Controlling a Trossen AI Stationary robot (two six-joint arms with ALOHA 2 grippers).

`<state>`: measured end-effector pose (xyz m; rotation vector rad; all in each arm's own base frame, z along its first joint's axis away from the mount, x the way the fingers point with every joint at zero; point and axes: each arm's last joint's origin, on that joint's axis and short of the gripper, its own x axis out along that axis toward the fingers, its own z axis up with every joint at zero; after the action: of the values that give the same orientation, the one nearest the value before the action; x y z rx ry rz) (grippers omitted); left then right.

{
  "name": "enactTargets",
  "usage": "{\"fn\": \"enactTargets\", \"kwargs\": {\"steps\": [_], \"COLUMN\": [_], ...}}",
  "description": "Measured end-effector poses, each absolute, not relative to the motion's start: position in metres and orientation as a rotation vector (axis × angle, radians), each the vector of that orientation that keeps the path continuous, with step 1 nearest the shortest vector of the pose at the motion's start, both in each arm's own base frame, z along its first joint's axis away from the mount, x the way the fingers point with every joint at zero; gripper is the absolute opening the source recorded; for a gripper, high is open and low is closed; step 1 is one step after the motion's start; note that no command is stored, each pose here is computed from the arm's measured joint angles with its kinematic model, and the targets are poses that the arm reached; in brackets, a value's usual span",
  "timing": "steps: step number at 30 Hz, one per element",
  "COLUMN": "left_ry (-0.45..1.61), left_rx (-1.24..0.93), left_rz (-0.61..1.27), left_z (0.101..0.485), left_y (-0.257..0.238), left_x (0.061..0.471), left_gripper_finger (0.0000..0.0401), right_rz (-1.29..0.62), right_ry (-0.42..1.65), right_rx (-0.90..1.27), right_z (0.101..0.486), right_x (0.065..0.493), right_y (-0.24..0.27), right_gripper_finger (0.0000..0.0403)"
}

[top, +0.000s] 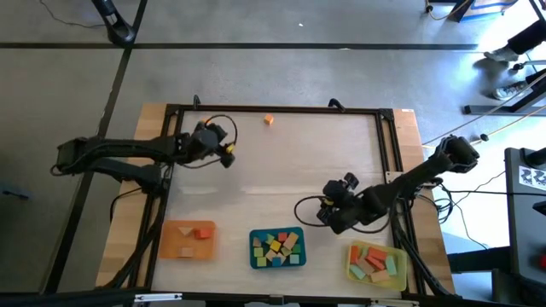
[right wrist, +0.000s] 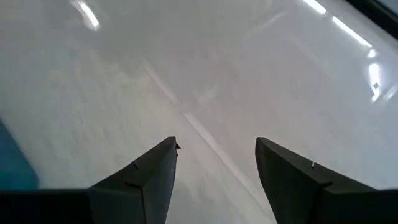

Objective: Sort blocks by size
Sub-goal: Put the yellow triangular block into the orange bin

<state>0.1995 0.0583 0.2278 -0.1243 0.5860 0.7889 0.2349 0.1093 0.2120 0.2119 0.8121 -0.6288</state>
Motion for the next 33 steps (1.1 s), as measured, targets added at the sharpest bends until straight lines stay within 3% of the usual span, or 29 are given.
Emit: {"fn": "enactTargets", "kwargs": {"steps": [5, 15, 24, 33], "left_ry": [0.655, 0.88, 1.078, 1.149], "left_rx": [-0.079, -0.24, -0.296, -0.269], "left_rz": [0.835, 1.039, 1.147, 1.129], "left_z": [0.224, 0.229, 0.193, 0.168], "left_y": [0.073, 0.136, 0.182, 0.205], "left_x": [0.195, 0.182, 0.168, 0.17], "left_gripper_finger": [0.0191, 0.0264, 0.0258, 0.0257], "right_rz": [-0.636, -0.633, -0.626, -0.626], "right_ry": [0.853, 0.876, 0.865, 0.859], "right_rx": [0.183, 0.146, 0.154, 0.145], "right_z": [0.198, 0.191, 0.191, 0.191], "right_x": [0.24, 0.243, 0.245, 0.245], "right_y": [0.113, 0.115, 0.116, 0.116], "right_gripper_finger": [0.0218, 0.0218, 0.0218, 0.0218]}}
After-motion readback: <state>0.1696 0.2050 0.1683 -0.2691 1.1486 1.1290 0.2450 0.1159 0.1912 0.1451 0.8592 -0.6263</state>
